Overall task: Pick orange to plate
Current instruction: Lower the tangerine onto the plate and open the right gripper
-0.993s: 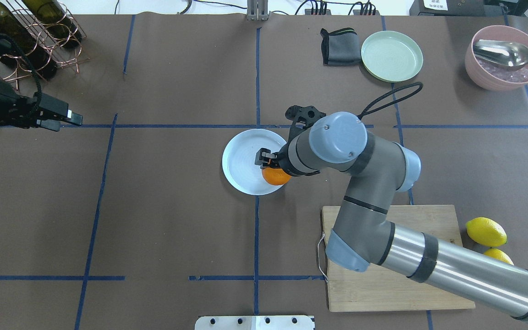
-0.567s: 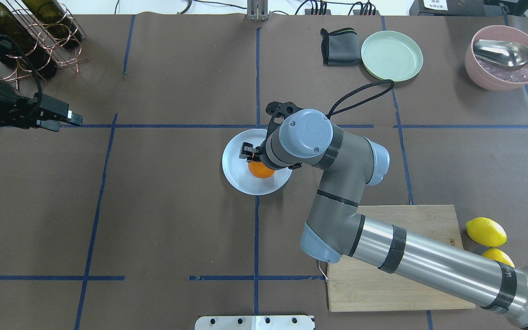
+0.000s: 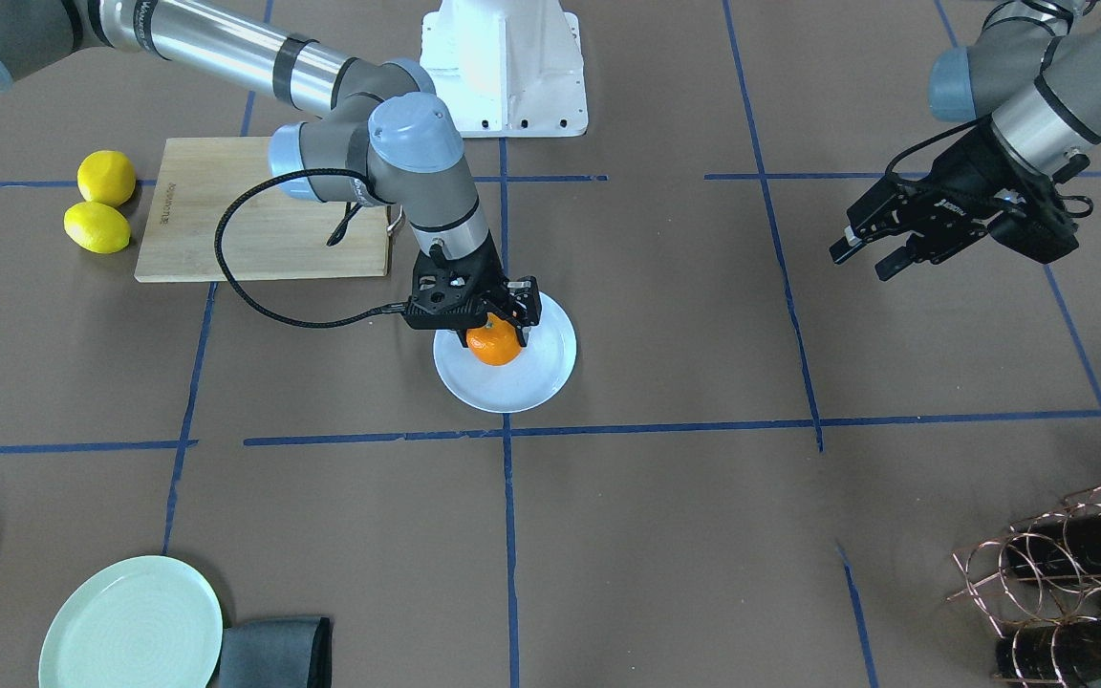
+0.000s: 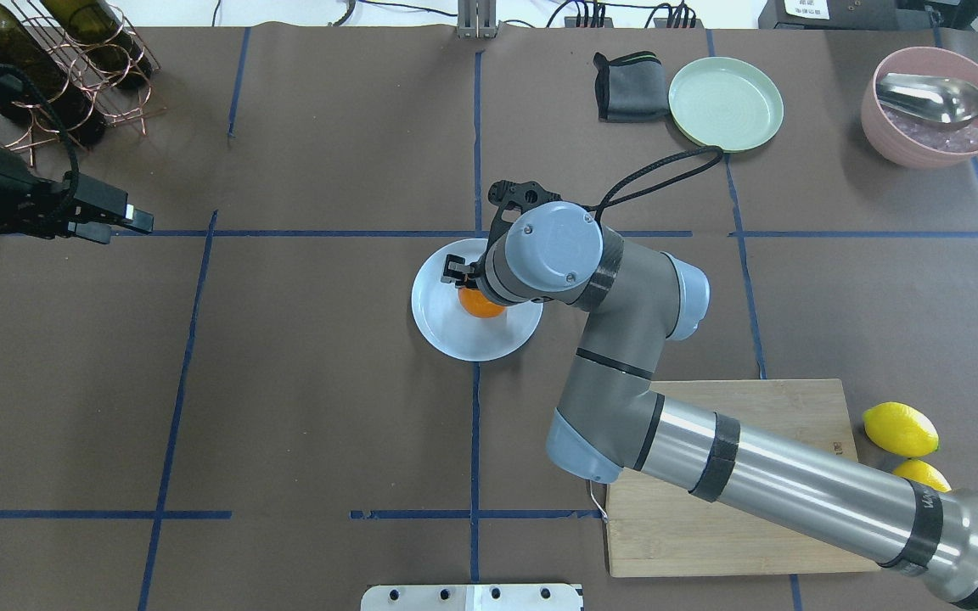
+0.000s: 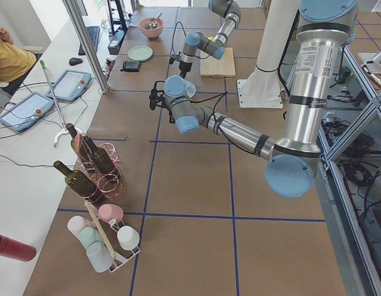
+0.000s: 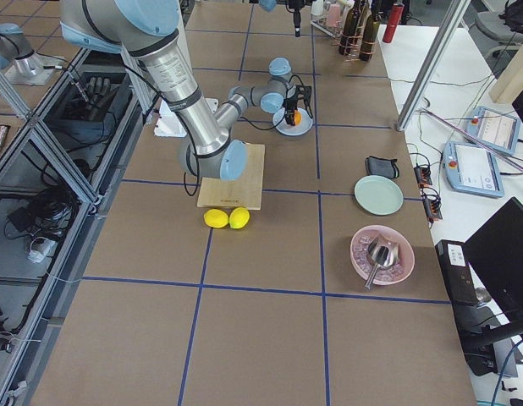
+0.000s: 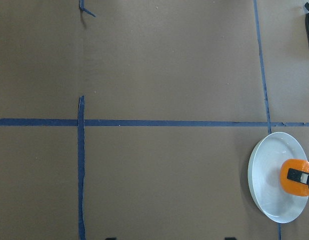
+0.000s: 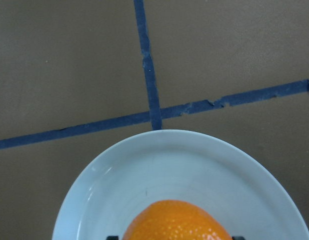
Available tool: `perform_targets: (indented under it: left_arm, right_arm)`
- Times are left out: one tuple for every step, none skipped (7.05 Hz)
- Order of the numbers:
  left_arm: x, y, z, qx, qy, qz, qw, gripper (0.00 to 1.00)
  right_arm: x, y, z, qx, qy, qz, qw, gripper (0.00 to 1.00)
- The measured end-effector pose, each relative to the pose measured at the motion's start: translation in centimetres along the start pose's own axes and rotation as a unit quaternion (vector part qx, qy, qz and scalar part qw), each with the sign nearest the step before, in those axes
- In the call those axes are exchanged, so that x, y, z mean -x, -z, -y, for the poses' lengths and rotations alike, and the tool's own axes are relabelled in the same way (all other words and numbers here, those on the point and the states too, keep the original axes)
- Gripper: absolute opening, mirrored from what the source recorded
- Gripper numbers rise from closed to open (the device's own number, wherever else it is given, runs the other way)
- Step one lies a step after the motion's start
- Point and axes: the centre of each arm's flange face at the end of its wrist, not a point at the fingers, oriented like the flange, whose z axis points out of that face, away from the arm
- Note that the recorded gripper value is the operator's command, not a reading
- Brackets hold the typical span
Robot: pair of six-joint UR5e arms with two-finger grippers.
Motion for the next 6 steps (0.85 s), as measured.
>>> perform_targets:
  left_arm:
    - [0.04,-0.06,0.0,0.0,0.0,0.0,1.0,0.78]
    - [0.07,-0.09,0.0,0.001,0.0,0.001,1.0,0.78]
    - [0.11,-0.13,0.0,0.001,0.0,0.001,1.0,0.78]
    - [0.09,-0.15,0.01,0.001,0.0,0.001,1.0,0.78]
    - [0.06,-0.13,0.02,0.001,0.0,0.001,1.0,0.79]
    - [0.05,-0.1,0.05,0.001,0.0,0.001,1.0,0.78]
  right_arm:
    - [0.04,-0.22,-0.07,-0.001,0.002,-0.002,1.0,0.42]
    - [-0.01,-0.42,-0.23,0.0,0.004,-0.004,1.0,0.72]
    - [-0.03,-0.58,-0.43,0.001,0.006,-0.005,1.0,1.0]
    - [0.0,-0.7,-0.54,0.002,0.005,-0.007,1.0,1.0]
    - [0.08,-0.75,-0.59,0.003,0.005,-0.012,0.9999,1.0]
    - [0.31,-0.5,-0.43,0.004,0.008,-0.012,0.9999,1.0]
